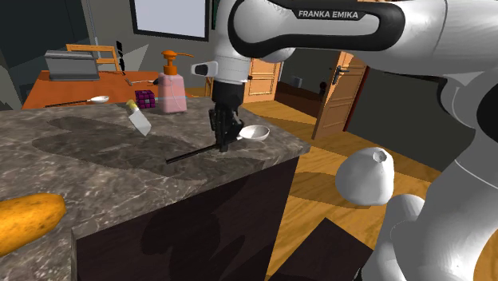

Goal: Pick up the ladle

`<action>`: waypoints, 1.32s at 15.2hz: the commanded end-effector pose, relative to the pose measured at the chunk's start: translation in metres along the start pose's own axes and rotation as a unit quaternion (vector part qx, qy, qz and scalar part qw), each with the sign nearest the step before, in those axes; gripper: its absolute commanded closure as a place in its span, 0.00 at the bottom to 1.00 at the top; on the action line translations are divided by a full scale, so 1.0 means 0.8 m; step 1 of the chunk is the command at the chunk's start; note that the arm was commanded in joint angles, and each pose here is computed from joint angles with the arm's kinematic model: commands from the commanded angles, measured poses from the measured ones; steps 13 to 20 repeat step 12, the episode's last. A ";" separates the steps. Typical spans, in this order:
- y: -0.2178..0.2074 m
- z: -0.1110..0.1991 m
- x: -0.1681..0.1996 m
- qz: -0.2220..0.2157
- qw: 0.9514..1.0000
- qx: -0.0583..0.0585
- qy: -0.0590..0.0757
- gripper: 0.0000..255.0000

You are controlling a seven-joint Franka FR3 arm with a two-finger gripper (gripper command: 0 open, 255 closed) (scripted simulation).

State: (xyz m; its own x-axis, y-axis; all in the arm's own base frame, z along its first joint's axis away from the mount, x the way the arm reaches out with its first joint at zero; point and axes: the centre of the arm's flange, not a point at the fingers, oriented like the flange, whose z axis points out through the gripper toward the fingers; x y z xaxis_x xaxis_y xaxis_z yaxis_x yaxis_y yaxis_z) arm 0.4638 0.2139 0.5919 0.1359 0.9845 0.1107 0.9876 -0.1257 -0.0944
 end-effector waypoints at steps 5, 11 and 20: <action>-0.003 -0.039 0.004 0.000 1.000 0.000 0.000 1.00; -0.006 -0.073 0.008 0.000 1.000 0.000 0.000 1.00; -0.006 -0.073 0.008 0.000 1.000 0.000 0.000 1.00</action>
